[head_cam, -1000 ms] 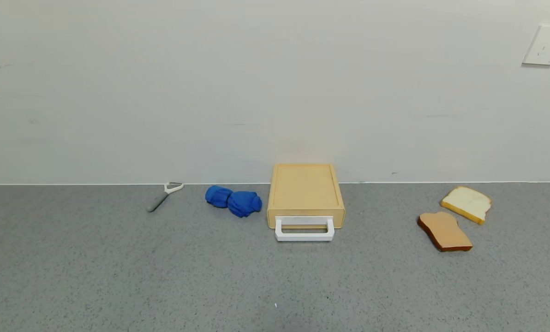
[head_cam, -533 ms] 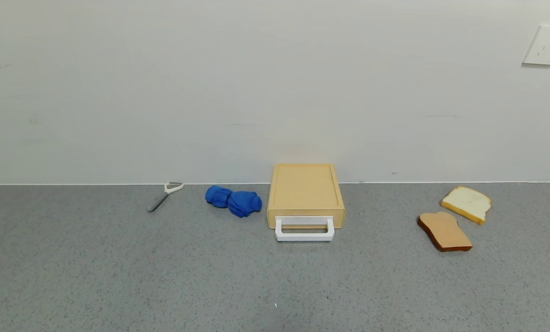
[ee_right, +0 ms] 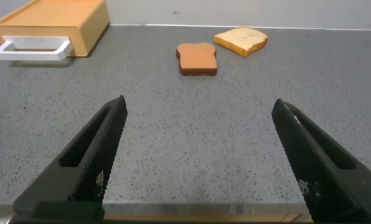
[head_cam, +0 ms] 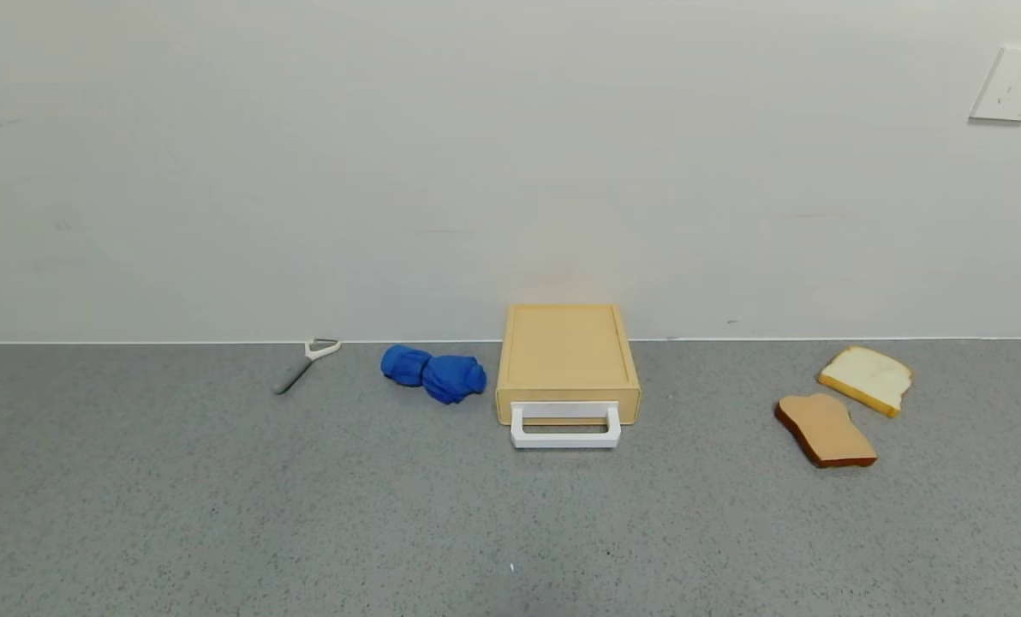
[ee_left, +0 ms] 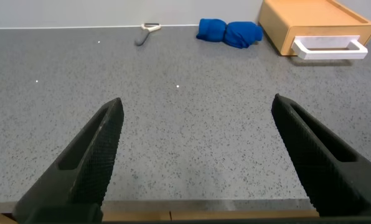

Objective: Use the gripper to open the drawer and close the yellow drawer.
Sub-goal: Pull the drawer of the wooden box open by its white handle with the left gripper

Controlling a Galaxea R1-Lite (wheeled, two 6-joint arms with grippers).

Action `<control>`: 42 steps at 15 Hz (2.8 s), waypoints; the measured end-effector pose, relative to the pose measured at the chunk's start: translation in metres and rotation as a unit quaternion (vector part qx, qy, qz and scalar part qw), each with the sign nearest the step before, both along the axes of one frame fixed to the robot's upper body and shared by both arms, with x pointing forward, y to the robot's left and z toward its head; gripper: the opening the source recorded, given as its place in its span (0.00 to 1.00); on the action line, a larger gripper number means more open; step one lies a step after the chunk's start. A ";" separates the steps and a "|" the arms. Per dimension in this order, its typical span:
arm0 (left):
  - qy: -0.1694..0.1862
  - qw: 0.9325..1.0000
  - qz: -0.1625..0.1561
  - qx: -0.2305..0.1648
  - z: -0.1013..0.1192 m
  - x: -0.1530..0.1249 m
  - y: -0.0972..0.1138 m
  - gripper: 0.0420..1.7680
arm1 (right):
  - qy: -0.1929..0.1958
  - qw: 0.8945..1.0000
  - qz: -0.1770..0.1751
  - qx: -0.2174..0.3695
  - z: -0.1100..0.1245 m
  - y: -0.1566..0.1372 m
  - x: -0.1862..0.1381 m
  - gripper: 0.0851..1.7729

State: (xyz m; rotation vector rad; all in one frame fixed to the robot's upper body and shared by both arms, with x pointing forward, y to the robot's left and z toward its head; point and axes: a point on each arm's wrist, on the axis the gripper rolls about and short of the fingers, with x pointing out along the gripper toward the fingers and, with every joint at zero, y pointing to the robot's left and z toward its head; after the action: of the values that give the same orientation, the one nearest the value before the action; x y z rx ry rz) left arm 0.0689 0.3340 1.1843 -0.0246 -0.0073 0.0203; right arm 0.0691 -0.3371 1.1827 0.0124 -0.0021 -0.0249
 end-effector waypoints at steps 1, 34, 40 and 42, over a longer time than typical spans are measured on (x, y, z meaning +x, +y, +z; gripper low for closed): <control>-0.004 1.000 0.000 -0.001 0.003 -0.001 0.000 0.97 | 0.000 1.000 0.000 0.000 0.000 0.000 0.000 0.96; 0.386 0.824 -0.371 0.184 0.162 0.320 -0.160 0.97 | 0.000 1.000 0.000 0.000 0.000 0.000 0.000 0.96; 0.399 0.796 -0.406 0.204 0.121 0.358 -0.220 0.97 | 0.000 1.000 0.000 0.000 0.000 0.000 0.000 0.96; 0.406 0.789 -0.412 0.208 0.107 0.367 -0.234 0.97 | 0.000 1.000 0.000 0.000 0.000 0.000 0.000 0.96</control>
State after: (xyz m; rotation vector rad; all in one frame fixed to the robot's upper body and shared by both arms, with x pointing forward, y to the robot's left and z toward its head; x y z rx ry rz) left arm 0.4355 0.1001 1.2909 0.4322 0.8713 -0.8590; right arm 0.0691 -0.3371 1.1827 0.0124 -0.0025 -0.0249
